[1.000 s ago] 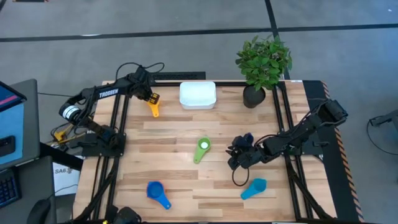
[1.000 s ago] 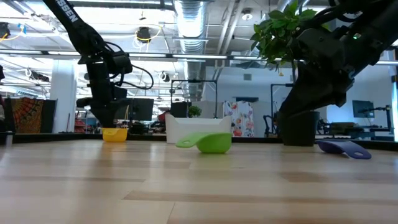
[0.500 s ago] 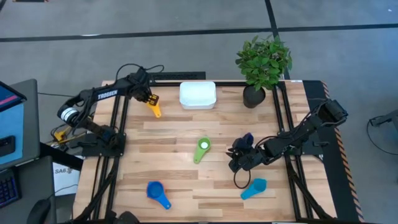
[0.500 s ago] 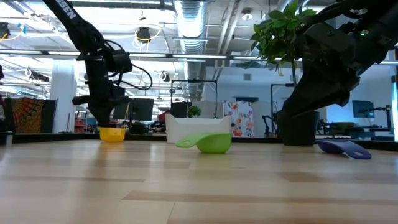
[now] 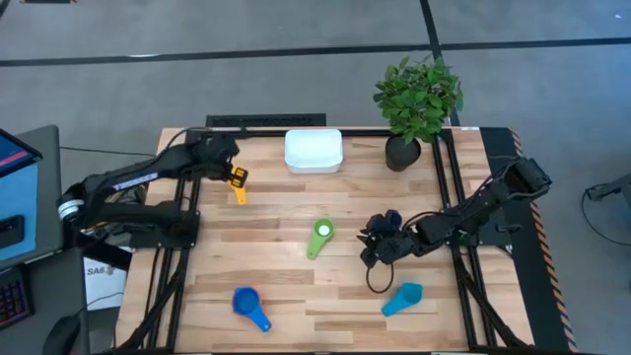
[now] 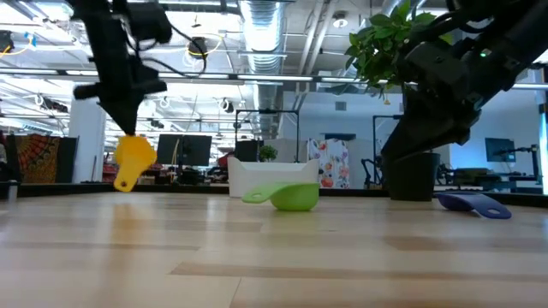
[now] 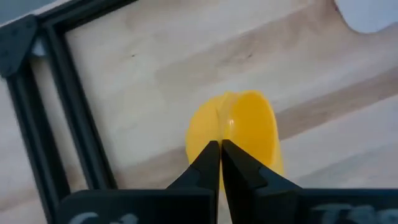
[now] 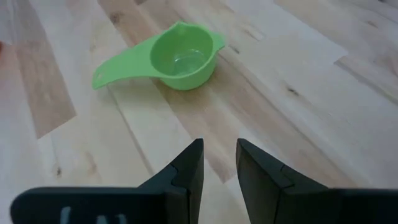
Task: Nest measuring cups in basket
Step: Stack the yellow measuring cup into the dark blue measuring cup
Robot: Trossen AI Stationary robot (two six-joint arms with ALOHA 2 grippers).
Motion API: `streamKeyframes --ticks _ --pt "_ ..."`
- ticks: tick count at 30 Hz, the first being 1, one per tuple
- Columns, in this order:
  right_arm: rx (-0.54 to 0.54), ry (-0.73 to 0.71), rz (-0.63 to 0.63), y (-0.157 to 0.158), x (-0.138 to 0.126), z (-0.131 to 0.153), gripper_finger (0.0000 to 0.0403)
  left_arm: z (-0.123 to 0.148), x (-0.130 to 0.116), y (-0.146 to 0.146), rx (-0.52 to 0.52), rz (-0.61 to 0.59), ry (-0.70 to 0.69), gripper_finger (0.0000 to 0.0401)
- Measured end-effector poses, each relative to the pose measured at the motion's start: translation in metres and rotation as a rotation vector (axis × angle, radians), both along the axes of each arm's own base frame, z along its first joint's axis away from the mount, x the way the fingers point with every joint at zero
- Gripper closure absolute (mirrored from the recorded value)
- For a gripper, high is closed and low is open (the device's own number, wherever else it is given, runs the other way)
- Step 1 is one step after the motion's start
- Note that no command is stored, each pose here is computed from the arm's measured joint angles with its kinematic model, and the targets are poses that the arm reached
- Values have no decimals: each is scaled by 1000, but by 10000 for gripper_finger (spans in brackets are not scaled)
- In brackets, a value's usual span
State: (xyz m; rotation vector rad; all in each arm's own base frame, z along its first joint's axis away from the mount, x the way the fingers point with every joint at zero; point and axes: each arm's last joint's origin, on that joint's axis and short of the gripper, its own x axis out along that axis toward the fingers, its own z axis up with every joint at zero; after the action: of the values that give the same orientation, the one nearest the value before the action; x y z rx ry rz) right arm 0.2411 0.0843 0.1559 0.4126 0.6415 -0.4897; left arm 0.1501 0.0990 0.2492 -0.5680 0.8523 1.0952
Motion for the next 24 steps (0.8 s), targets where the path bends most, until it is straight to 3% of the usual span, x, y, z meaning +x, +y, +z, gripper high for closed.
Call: streamKeyframes --ticks 4,13,24 --pt "-9 5 -4 -4 1 0 284 -6 0 -22 -31 6 8 401" --pt "-9 4 25 4 -1 0 284 -61 0 -62 -155 -16 -10 401" --pt "-4 -3 21 3 -1 0 284 -68 0 -70 -171 -36 -15 401"
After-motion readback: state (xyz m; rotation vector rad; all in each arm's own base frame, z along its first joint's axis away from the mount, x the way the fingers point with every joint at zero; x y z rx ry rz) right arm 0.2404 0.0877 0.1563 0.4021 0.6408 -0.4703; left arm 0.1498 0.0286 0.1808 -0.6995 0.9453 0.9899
